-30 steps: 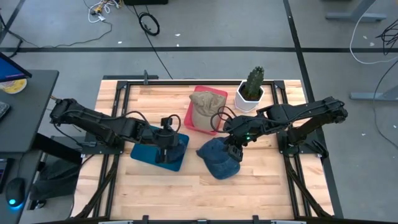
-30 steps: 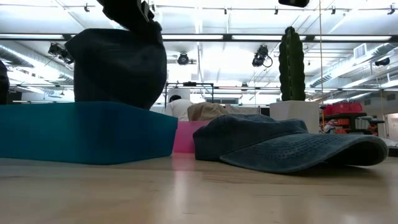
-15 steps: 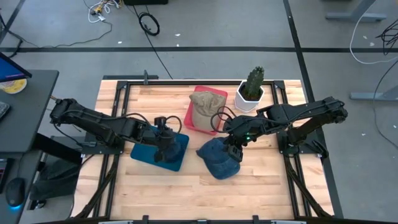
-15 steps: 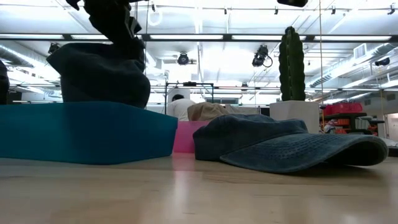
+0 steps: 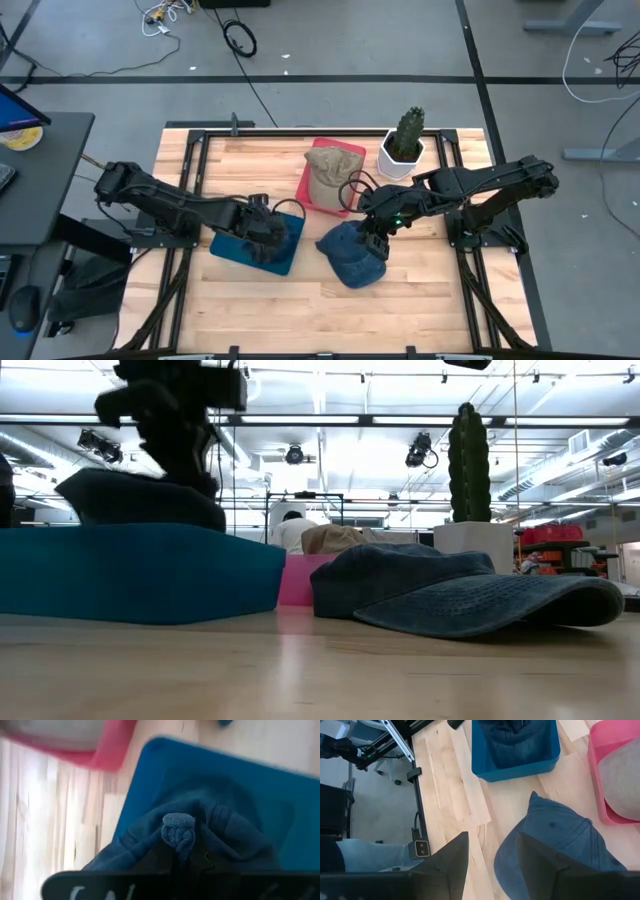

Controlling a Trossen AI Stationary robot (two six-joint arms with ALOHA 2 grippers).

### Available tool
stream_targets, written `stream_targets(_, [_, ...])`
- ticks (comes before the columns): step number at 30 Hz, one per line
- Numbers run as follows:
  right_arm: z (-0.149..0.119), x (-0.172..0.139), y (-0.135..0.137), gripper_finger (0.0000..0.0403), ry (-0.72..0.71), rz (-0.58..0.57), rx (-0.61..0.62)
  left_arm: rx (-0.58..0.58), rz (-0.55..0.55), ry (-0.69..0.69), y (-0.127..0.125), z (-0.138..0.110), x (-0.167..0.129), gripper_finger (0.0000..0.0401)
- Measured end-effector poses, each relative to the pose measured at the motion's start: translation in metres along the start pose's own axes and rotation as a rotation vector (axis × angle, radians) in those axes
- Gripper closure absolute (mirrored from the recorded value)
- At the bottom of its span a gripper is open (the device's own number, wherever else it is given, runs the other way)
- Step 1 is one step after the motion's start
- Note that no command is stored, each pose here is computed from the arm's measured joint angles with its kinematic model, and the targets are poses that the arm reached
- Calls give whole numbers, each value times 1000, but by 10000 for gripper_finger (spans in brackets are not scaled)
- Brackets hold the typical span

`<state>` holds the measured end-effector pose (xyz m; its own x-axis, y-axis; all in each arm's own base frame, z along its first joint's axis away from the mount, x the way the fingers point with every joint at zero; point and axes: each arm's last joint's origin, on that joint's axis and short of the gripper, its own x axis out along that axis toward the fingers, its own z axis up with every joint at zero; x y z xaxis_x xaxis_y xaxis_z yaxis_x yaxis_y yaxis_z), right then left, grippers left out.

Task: Pick & Place hat
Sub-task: Put the bottom blue cap into the blue bin

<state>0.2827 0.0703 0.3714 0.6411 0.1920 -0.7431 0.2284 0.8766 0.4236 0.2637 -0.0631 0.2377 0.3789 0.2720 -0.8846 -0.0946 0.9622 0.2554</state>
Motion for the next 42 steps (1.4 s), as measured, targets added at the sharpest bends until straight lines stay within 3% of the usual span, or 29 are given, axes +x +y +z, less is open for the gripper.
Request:
stream_targets(7, [0, 0, 0, 237, -1, 1, -1, -65, 64, 115, -4, -6, 15, 387])
stream_targets(11, [0, 0, 0, 237, -1, 1, -1, -32, 132, 184, -3, -13, 17, 387])
stream_targets(16, [0, 0, 0, 237, -6, 3, -2, 6, 198, 155, -6, -14, 14, 387])
stream_targets(26, [1, 0, 0, 237, -19, -9, -2, -60, 206, 106, -10, -14, 16, 387])
stream_targets(34, [1, 0, 0, 237, -20, -8, -3, -64, 217, 184, -17, -44, 36, 387])
stream_targets(42, [1, 0, 0, 237, -21, -7, -3, 22, 271, 199, -23, -62, 39, 383])
